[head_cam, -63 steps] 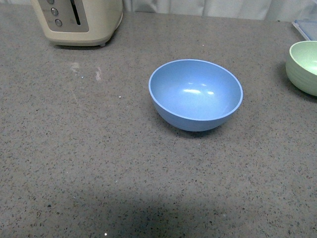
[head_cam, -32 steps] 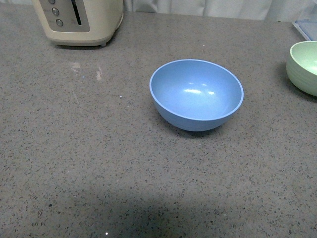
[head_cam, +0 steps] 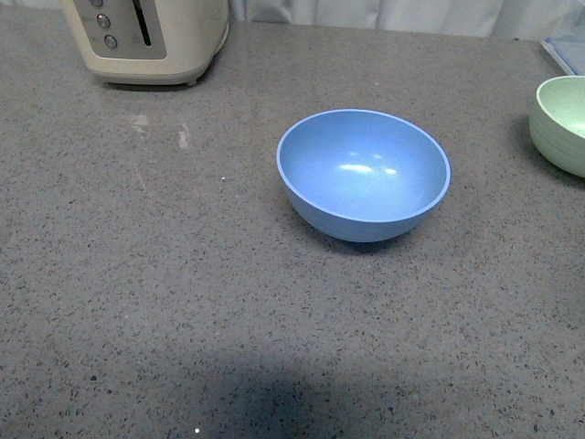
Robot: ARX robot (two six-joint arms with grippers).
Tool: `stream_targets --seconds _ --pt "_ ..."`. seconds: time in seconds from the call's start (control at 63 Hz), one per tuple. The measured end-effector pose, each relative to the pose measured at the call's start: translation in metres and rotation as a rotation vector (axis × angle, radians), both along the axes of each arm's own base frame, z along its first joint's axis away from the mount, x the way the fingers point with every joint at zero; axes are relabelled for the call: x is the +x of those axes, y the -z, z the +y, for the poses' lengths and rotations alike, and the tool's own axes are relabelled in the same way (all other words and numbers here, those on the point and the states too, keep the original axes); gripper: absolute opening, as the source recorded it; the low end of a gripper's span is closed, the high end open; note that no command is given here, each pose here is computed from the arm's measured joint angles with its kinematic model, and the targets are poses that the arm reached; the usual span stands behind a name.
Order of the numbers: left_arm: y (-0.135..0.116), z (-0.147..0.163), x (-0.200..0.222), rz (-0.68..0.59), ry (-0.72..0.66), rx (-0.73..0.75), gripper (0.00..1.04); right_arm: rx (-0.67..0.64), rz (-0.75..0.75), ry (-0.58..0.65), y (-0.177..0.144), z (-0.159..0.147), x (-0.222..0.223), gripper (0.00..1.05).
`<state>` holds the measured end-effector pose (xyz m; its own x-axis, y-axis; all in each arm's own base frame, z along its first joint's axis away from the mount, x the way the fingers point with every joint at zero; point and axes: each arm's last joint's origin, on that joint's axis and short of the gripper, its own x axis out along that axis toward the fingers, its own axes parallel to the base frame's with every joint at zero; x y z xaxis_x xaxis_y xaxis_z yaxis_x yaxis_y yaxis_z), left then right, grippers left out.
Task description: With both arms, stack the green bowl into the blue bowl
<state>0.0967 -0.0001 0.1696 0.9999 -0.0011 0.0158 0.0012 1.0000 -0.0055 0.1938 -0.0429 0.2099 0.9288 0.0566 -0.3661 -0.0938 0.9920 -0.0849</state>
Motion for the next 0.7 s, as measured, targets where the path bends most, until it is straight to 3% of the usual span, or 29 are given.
stream_targets --seconds 0.143,0.302,0.698 --pt "0.0 0.0 0.0 0.0 0.0 0.0 0.98 -0.054 0.173 -0.178 0.003 -0.002 0.04 0.95" --pt "0.0 0.0 0.0 0.0 0.0 0.0 0.98 -0.149 0.237 -0.309 0.008 0.002 0.067 0.95" --pt "0.0 0.0 0.0 0.0 0.0 0.0 0.98 -0.307 0.325 -0.475 0.036 0.017 0.123 0.95"
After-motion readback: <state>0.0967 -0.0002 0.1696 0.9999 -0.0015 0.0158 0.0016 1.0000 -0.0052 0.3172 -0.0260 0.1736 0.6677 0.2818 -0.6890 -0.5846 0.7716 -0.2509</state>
